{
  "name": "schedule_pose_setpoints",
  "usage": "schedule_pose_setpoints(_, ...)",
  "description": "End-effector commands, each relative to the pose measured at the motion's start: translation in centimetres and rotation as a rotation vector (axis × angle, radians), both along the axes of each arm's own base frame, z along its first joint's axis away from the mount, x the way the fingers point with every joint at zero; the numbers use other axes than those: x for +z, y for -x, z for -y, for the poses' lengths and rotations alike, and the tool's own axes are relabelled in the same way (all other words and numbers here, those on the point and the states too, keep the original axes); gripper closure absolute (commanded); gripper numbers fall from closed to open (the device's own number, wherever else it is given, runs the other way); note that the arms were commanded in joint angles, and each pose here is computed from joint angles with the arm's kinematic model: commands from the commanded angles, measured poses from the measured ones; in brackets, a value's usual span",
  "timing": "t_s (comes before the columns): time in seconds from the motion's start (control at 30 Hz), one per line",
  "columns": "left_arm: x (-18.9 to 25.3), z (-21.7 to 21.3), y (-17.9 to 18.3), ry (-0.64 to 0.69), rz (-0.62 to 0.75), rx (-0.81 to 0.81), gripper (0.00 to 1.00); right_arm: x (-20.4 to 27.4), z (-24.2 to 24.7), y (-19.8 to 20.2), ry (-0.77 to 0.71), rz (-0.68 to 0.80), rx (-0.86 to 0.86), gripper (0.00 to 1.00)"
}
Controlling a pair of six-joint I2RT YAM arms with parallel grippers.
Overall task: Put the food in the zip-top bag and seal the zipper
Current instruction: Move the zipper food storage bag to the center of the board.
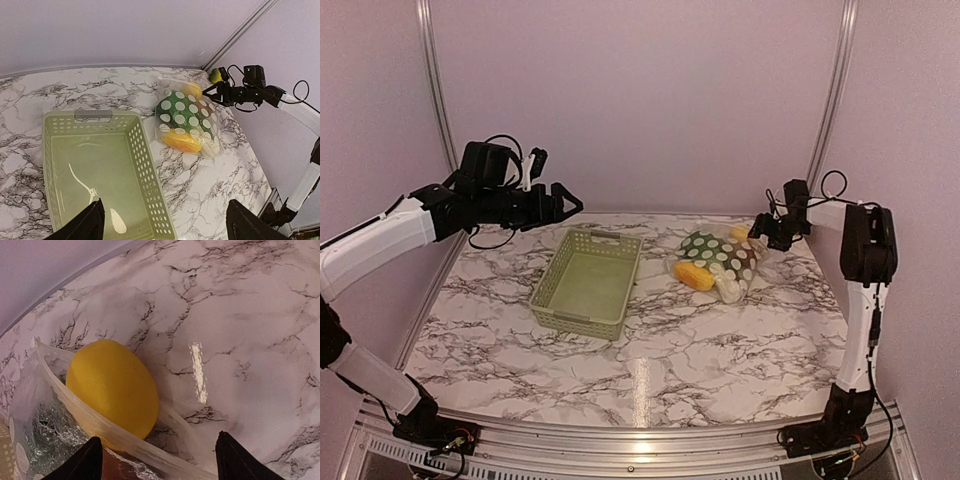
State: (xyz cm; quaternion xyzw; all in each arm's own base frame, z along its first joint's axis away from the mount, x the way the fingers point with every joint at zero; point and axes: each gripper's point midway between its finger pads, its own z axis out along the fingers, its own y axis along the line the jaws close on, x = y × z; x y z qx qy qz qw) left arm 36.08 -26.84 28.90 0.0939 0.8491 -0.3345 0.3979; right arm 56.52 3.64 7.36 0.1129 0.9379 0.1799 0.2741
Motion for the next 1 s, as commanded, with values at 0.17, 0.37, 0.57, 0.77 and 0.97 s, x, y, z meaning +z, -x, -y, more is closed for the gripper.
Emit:
schedule_pose_setpoints(0.17,1.0,-0.1,2.5,-0.021,-0.003,-0.088,0.15,1.3,-1.7,-7.5,-0.200,0.214,0.138,0.22)
schedule_pose_setpoints(0.37,1.8,-0.1,2.6,-0.020,0.013,-0.099,0.16,0.1,-3.8,-6.2,-0.354,0.191,0.199,0.36)
schedule_pose_setpoints(0.57,1.5,0.3,2.4,-0.005,0.018,-0.110,0.16,2.1,-4.3,-2.1,-0.346,0.167,0.203,0.49)
schedule_pose_setpoints(0.77,1.1,1.3,2.2,0.057,0.015,-0.132,0.18,3.5,-6.9,2.4,-0.360,0.138,0.235,0.56)
schedule_pose_setpoints(0.97,1.0,2.0,2.7,0.102,0.013,-0.160,0.19,1.6,-13.9,6.6,-0.330,0.012,0.374,0.59)
